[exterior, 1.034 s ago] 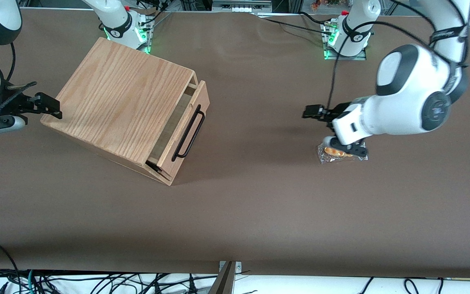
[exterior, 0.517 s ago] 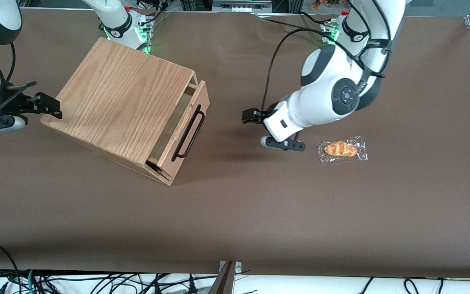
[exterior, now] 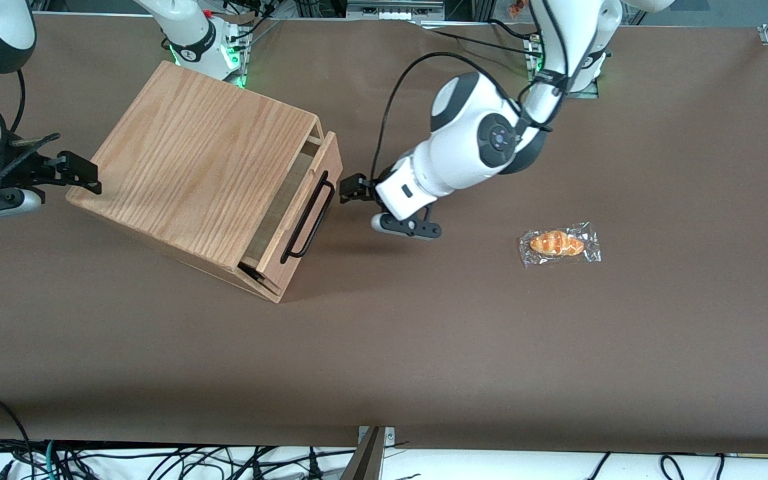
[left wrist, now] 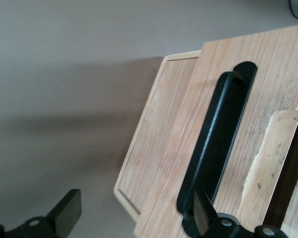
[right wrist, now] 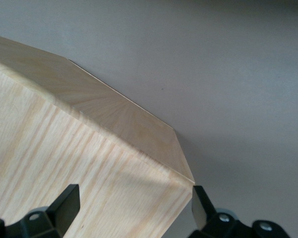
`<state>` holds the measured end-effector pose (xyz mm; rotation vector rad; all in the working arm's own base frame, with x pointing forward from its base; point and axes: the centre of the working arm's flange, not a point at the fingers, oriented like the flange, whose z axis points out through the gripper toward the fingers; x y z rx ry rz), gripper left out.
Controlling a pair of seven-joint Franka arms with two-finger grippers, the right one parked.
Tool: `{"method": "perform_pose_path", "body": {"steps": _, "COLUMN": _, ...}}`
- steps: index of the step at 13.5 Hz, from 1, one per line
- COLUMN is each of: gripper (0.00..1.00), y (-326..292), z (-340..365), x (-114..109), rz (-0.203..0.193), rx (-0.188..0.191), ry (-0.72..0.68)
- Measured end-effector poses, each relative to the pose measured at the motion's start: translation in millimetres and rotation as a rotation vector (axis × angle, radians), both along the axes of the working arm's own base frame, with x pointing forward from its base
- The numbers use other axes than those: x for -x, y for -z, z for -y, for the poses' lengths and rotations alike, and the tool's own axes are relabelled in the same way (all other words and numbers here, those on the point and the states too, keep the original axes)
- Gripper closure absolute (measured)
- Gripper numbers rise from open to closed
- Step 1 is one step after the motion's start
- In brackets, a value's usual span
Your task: Open top drawer with left arm
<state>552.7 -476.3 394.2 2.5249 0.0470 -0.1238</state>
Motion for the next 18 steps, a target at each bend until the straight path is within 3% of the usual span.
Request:
{"method": "perform_pose_path", "body": {"steps": 5, "gripper": 0.0, "y": 5.7, "z": 23.6, "x": -1.9, "rz": -0.015, "rx": 0.035, "ry": -0.05}}
{"method": "perform_pose_path", "body": {"steps": 10, "gripper": 0.0, "y": 24.1, "z": 45.3, "x": 6.9, "rz": -0.037, "rx": 0.024, "ry": -0.049}}
{"method": "perform_pose_path", "body": {"steps": 15, "gripper": 0.0, "y": 28.5, "z": 50.1, "x": 7.6, "rz": -0.026, "rx": 0.027, "ry": -0.067}}
{"method": "perform_pose_path", "body": {"steps": 18, "gripper": 0.0, "y": 43.7, "z": 46.5, "x": 2.7, "rz": -0.026, "rx": 0.006, "ry": -0.076}}
